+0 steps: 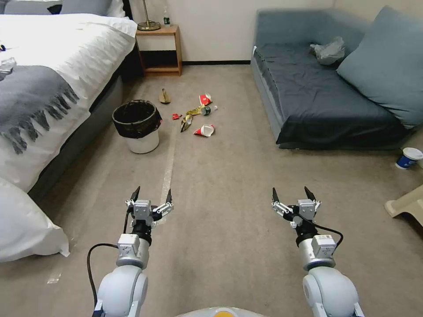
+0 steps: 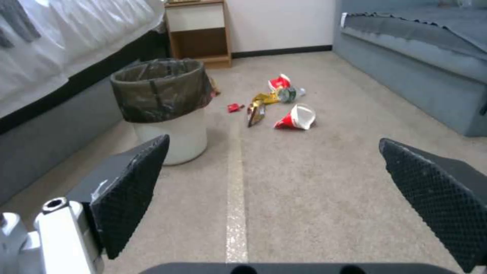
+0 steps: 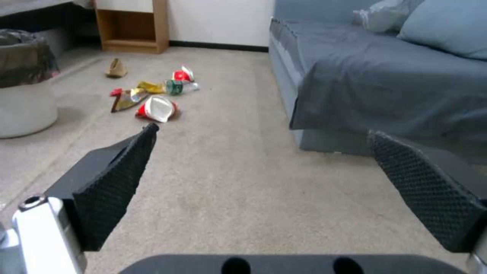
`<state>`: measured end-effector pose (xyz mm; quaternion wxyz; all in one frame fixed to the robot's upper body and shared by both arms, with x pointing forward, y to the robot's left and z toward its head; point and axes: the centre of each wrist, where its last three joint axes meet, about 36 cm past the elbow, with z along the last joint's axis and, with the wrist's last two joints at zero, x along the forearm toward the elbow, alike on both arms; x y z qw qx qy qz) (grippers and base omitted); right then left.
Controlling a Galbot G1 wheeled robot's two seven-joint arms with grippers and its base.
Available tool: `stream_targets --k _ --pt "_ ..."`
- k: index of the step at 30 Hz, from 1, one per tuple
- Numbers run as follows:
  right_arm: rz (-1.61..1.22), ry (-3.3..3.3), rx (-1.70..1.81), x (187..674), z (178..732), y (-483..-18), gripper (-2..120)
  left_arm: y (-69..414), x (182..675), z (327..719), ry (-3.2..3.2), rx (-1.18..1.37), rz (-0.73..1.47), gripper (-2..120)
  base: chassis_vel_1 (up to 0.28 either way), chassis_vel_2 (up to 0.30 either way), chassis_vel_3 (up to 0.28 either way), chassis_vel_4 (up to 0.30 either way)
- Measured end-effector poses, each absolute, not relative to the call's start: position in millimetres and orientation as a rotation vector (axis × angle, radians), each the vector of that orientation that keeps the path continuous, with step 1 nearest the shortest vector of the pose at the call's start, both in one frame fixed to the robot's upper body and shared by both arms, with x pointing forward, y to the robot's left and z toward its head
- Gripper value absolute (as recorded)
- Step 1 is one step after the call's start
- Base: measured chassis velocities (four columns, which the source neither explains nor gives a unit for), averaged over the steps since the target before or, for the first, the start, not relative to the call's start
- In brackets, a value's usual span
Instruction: Pick up the trash can from the floor.
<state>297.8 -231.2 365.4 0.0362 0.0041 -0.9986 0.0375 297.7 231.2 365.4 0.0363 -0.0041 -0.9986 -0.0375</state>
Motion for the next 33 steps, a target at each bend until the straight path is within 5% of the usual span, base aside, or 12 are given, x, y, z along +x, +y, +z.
stream_targets --k 33 --pt "0.115 -3.067 0.013 297.8 365.4 -231.2 100 231.2 297.8 365.4 -3.067 -0.013 -0.115 100 0.000 0.000 0.000 0.000"
